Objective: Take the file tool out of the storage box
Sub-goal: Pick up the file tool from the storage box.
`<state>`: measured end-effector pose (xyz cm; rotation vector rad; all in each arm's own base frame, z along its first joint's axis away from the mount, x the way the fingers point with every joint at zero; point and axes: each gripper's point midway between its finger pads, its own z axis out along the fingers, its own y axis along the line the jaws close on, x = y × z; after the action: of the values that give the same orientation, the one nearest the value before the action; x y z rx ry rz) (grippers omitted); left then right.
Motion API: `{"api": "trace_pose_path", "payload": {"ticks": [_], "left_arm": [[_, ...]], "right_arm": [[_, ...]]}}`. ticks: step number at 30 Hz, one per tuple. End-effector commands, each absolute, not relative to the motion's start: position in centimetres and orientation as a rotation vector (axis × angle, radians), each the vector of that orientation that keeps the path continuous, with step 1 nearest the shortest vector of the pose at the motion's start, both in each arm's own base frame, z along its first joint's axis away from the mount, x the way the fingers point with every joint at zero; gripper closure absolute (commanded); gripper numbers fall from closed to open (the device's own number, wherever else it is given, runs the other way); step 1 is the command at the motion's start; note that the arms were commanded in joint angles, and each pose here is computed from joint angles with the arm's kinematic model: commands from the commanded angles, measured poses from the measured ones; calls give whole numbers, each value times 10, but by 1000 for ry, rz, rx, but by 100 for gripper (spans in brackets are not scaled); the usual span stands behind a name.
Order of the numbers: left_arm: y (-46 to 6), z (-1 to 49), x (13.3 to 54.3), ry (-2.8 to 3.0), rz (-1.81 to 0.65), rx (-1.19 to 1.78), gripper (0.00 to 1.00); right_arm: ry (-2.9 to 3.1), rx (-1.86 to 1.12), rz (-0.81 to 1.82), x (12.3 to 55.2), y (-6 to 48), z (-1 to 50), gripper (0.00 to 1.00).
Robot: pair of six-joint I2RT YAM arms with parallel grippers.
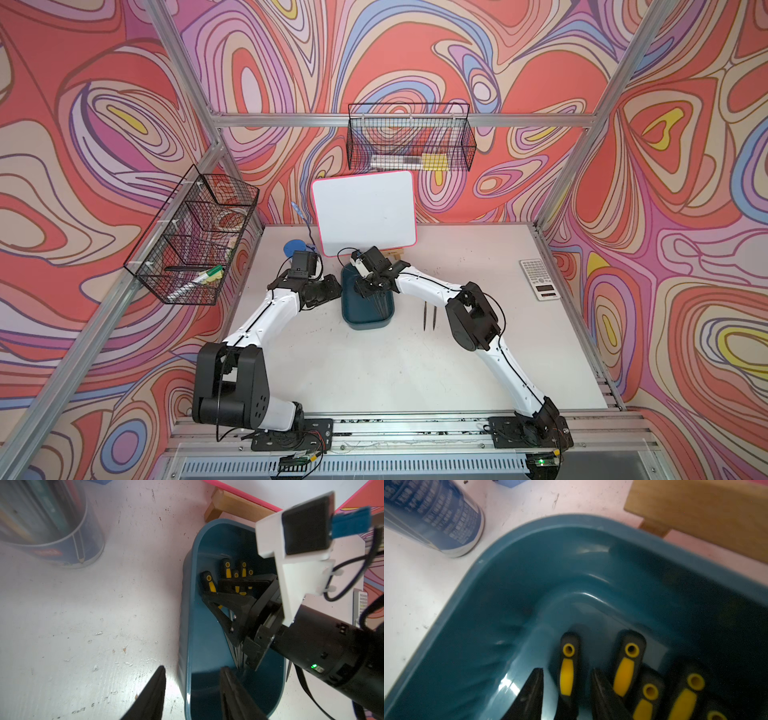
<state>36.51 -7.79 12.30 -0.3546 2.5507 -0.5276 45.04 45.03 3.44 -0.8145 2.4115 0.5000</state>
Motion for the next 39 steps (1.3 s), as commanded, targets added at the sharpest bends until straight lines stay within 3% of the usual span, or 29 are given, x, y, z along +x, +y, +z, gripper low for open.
{"api": "trace_pose_path", "payload": {"ticks": [1,8,15,25,33,39], "left_arm": [[-75,120,357,2569,-512,-340,53],[-74,119,356,2574,-501,-335,52],[-74,119,354,2571,-500,-339,52],[-77,117,352,2585,-527,-340,52],[-81,108,351,2614,-540,-322,52],[-85,94,350,2651,-533,-319,52]], "right_arm": [[2458,-836,454,446,445,15,61],[2465,-878,407,438,448,4,66],[2475,-854,389,436,452,3,89],[2204,-439,853,460,472,143,92],[2048,-192,928,482,408,221,92],[2116,-113,668,476,325,206,93]]}}
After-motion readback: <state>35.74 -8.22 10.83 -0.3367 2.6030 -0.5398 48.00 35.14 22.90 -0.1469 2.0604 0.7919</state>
